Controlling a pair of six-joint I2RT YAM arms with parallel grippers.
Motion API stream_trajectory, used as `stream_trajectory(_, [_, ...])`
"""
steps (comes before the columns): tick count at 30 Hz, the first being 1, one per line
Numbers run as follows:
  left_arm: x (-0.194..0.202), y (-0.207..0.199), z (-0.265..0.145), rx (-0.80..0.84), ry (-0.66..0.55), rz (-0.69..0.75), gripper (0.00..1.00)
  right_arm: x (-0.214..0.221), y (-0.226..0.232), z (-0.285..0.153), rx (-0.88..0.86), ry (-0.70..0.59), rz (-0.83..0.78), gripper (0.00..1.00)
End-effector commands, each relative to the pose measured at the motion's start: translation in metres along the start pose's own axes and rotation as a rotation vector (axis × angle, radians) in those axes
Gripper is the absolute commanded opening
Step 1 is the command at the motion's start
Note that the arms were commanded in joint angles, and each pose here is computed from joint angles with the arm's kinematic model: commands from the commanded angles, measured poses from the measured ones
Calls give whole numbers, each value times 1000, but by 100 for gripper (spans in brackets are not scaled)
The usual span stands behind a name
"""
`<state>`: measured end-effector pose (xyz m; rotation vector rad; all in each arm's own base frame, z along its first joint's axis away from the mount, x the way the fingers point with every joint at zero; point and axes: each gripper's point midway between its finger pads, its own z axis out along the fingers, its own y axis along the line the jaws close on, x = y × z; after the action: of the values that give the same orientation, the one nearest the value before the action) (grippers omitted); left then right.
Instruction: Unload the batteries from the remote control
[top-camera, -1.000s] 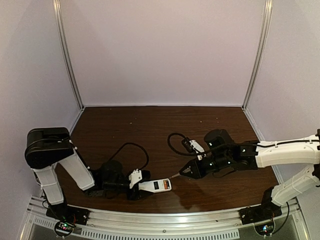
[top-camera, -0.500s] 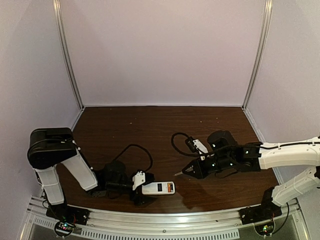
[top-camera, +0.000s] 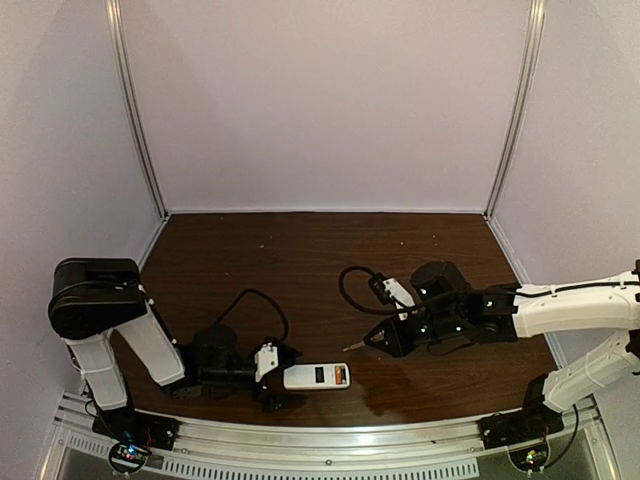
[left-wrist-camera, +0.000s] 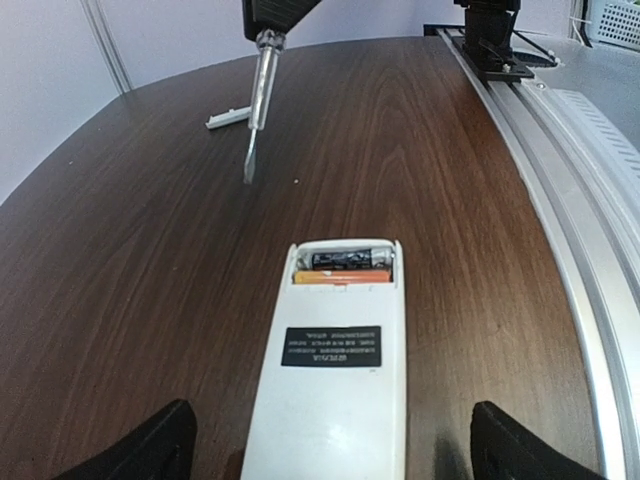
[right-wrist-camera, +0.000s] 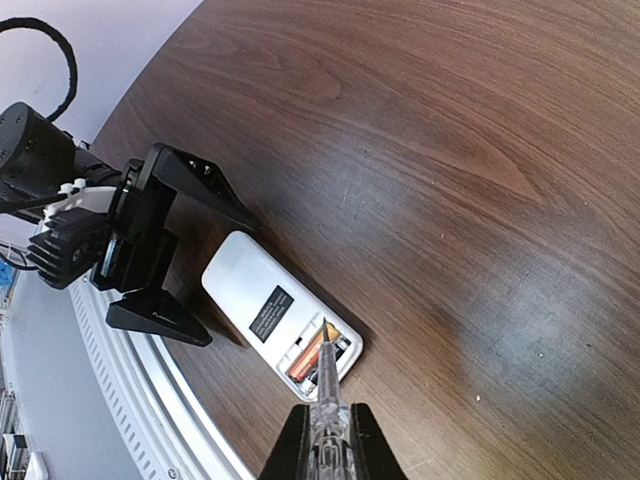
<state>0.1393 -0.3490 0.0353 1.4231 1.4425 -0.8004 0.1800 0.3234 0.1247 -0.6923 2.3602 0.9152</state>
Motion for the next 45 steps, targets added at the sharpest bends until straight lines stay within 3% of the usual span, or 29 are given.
stream_trajectory(1, [-21,18,-8,-89,-85,18,97,-17,1,0,16,-44,-38,0])
stream_trajectory(15, [-9,0,-22,104,-90,11,97,-31,0,-19,32,-127,-38,0])
stream_trajectory(21, [-3,-2,-17,121,-71,9,98,-35,-9,-27,52,-183,0,0])
stream_trajectory(45, [7,3,18,184,-38,-75,93,-35,-17,-27,29,-195,44,0])
